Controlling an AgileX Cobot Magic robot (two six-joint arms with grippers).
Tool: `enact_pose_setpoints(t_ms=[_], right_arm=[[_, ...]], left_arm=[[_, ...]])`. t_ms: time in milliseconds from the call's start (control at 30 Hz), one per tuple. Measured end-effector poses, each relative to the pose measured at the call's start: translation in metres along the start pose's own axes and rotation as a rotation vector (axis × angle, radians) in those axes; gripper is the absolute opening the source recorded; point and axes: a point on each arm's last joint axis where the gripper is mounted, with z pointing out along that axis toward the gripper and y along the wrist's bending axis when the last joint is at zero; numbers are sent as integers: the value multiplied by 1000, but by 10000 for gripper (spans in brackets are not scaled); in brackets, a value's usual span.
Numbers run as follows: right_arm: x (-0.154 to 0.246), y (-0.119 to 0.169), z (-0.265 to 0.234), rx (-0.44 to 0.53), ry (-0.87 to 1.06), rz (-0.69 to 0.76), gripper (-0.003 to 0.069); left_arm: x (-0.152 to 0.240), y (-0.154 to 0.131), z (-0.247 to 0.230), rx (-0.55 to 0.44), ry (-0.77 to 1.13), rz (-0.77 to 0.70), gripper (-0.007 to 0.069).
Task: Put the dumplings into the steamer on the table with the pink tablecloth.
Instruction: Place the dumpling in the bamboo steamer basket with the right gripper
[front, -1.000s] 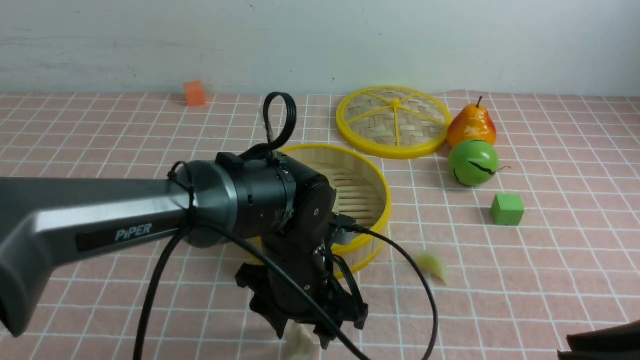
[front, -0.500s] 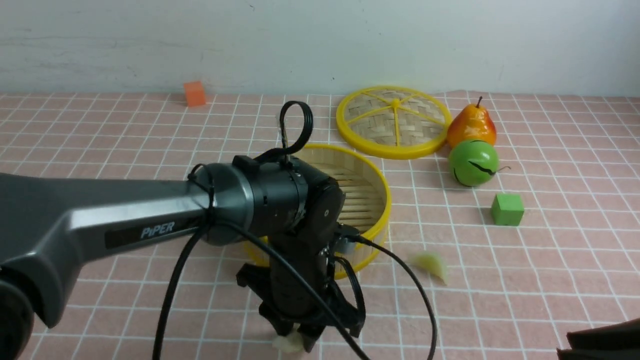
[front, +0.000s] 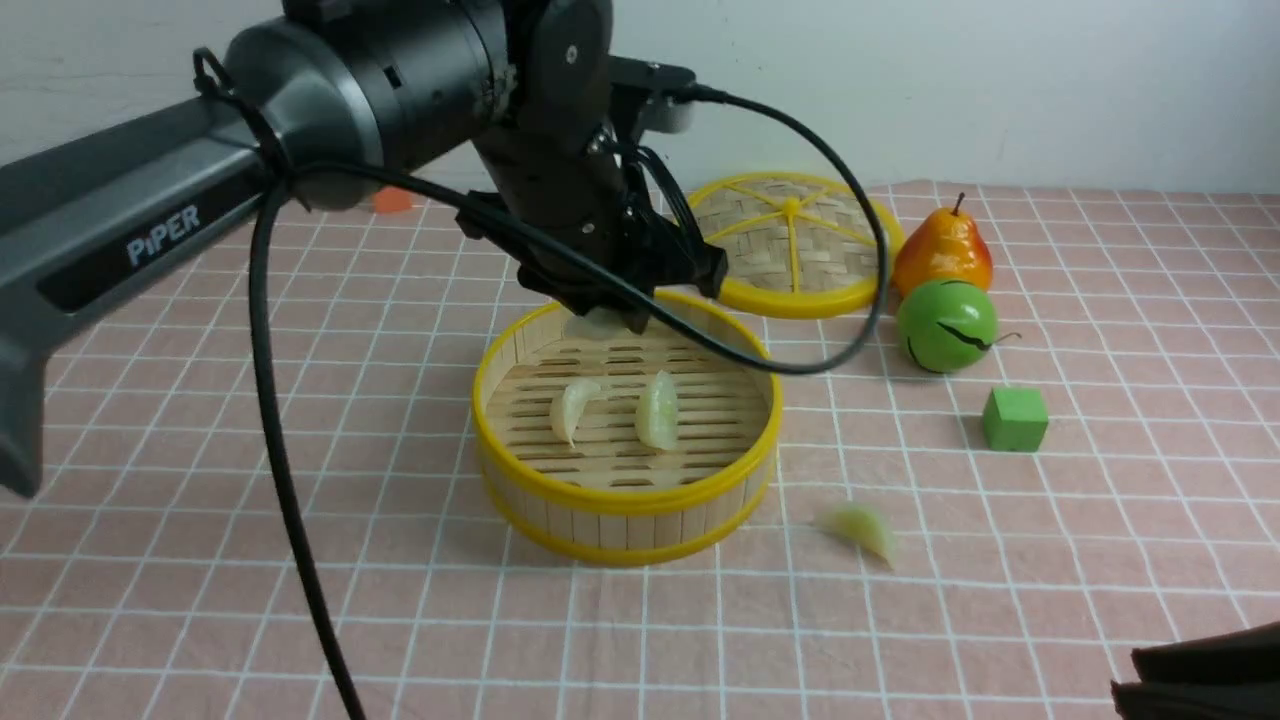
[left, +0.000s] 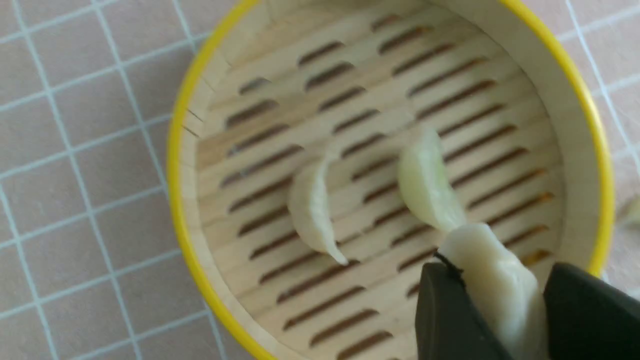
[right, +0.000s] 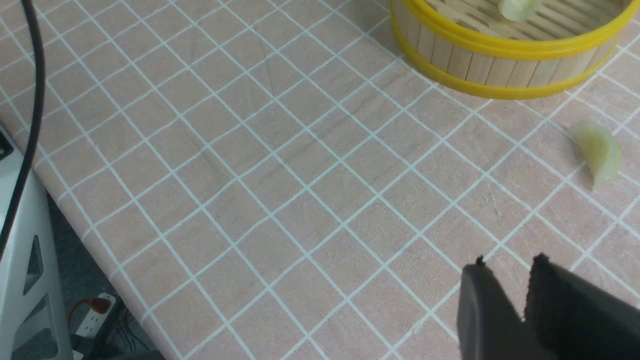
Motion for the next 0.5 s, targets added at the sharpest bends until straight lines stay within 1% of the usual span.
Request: enact_pose_setpoints(t_ms=[67, 167, 367, 500], right_arm=[[0, 0, 0, 1, 2, 0, 143], [0, 0, 0, 3, 3, -3, 146], [0, -1, 0, 8, 5, -7, 150], [0, -1, 0, 9, 6, -9, 155]], left_arm=[[-4, 13, 15, -11, 4, -31, 240], [-3, 24, 42, -18, 36, -60, 240], [10, 23, 90, -7, 120, -77, 240], [15, 19, 107, 11, 134, -87, 246]])
